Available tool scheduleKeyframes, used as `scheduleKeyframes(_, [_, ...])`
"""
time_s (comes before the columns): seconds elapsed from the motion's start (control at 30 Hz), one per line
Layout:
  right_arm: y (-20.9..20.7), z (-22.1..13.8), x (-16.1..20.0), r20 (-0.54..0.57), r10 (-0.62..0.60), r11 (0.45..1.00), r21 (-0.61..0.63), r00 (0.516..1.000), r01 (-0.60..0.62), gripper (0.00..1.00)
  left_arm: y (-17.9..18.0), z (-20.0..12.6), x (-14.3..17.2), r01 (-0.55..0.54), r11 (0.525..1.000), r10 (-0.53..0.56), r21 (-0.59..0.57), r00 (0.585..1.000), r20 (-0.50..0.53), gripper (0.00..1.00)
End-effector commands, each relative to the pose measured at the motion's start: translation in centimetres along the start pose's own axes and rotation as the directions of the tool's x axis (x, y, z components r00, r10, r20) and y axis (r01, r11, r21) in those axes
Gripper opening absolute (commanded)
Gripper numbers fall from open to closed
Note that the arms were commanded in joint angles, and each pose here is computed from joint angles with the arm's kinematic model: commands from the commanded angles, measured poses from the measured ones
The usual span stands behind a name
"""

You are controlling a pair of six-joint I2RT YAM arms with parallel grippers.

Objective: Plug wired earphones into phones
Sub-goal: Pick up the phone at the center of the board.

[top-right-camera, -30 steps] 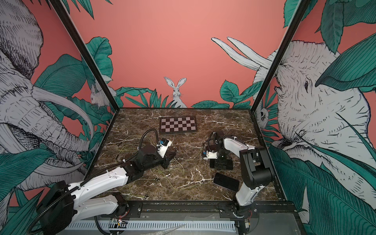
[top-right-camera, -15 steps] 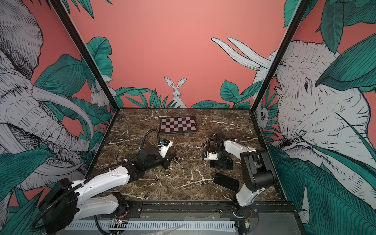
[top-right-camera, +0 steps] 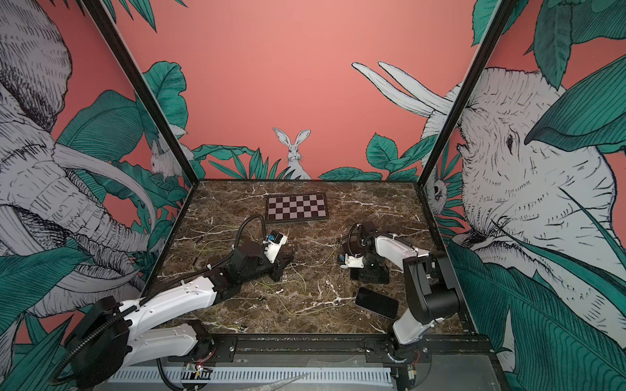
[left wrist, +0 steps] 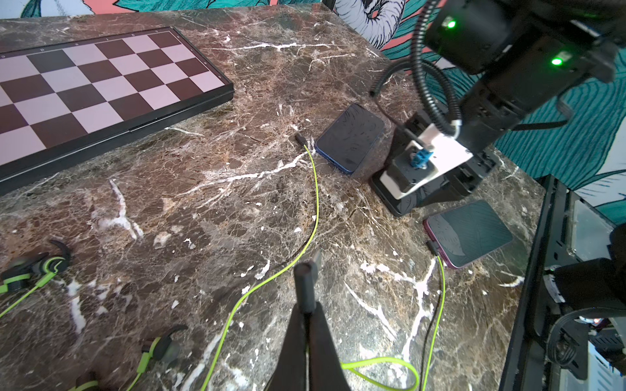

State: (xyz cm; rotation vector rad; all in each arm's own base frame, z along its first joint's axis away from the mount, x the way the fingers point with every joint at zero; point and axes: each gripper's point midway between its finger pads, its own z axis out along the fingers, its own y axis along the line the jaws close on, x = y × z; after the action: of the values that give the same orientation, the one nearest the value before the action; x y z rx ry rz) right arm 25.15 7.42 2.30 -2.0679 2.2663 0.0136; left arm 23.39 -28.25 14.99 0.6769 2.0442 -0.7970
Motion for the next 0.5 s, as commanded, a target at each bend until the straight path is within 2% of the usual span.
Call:
scheduleKeyframes(0.0, [0.0,-1.4,-0.3,0.033,0.003,0.998,0.057,0.999,-0.005,0.70,-0.7,-0.1,-1.2,0.031,0.999,-0.031,0.036,0.999,0.017,0.00])
scheduleKeyframes(0.13, [-0.4,-2.5,-1.4,0.113,0.014,0.991,0.130,0.993,-0.029,0.69,-1.5,0.5,-1.3,0.063,0.995,-0.062,0.078,0.998,-0.005,0.00])
scheduleKeyframes(0.3, [-1.1,-4.2,-2.5,0.207,0.020,0.972,0.224,0.978,-0.067,0.69,-1.3,1.2,-1.7,0.109,0.992,-0.108,0.058,0.994,-0.024,0.00])
scheduleKeyframes(0.47, [-2.0,-6.5,-4.1,0.327,0.021,0.940,0.314,0.945,-0.130,0.68,-1.8,2.1,-2.2,0.174,0.982,-0.170,0.071,0.984,-0.057,0.00])
